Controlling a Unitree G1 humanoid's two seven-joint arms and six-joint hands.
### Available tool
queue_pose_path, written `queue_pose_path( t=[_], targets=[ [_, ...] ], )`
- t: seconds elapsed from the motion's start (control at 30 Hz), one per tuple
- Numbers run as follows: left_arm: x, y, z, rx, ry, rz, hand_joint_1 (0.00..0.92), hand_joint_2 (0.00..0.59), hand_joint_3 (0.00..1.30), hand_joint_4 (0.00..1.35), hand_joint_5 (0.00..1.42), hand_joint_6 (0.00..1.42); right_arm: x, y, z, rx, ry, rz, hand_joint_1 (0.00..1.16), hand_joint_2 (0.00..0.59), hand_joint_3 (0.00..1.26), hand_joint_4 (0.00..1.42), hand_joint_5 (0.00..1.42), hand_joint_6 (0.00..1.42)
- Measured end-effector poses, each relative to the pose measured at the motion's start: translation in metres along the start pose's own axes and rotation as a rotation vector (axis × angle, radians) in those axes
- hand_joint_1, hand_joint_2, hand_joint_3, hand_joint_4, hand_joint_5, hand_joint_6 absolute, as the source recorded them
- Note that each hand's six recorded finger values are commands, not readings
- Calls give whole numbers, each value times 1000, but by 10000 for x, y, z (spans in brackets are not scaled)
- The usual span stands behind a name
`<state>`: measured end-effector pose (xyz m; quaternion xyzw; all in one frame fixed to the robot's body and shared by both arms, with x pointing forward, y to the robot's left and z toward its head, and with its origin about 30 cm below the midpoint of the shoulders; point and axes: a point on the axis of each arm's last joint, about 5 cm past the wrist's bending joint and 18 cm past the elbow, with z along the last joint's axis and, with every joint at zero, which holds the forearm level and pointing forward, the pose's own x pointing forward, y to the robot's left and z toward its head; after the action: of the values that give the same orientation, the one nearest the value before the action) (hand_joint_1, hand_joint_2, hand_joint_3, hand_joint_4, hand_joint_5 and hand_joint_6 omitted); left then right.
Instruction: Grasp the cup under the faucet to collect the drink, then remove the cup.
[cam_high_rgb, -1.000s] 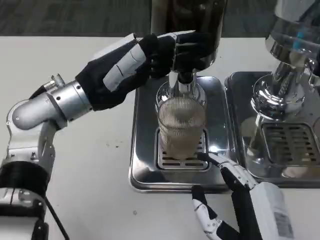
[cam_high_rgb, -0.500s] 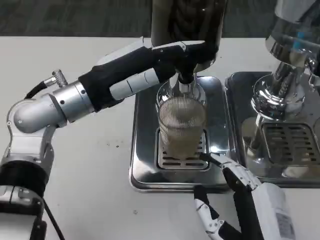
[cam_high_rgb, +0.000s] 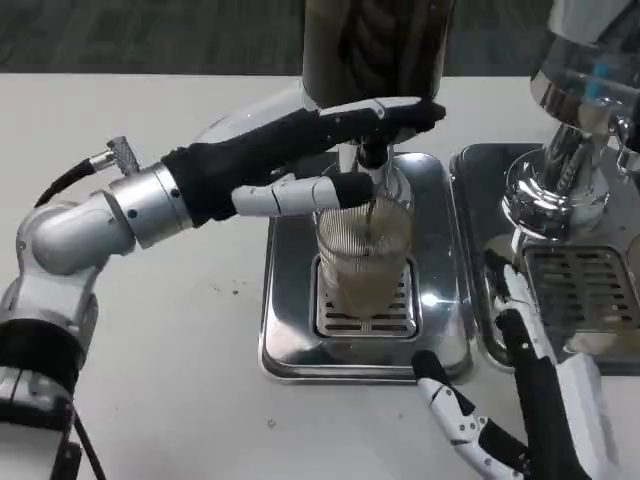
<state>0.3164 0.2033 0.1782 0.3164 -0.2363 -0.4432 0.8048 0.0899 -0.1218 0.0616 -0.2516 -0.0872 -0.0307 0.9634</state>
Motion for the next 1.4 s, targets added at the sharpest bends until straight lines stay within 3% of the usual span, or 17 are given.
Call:
queue_pose_path(
  t=[0.17, 0.33, 0.53, 0.93, 1.17, 1.4],
  targets=[
    [-4, -10, -3, 9, 0, 4, 0, 65, 137, 28, 25, 0, 83, -44, -30, 43, 11, 22, 636, 220, 0, 0, 5, 133],
    [-6, -10, -2, 17, 2, -6, 0, 60, 137, 28, 21, 0, 237, -103, -76, 73, -2, 95, 669, 213, 0, 0, 0, 126],
    [-8, -9, -1, 21, 4, -4, 0, 59, 136, 28, 20, 0, 380, -140, -118, 93, -7, 140, 688, 204, 0, 0, 0, 98],
    [-27, 5, 10, 56, 10, -5, 0, 57, 136, 28, 19, 0, 492, -145, -194, 101, 14, 166, 690, 207, 0, 0, 0, 86],
    [-26, 2, 13, 66, 11, -5, 0, 57, 136, 28, 19, 0, 542, -131, -217, 113, 22, 171, 685, 212, 0, 0, 0, 82],
    [-29, -1, 22, 96, 12, -15, 0, 57, 137, 28, 19, 0, 594, -116, -204, 117, 10, 172, 682, 213, 0, 0, 0, 81]
  ],
)
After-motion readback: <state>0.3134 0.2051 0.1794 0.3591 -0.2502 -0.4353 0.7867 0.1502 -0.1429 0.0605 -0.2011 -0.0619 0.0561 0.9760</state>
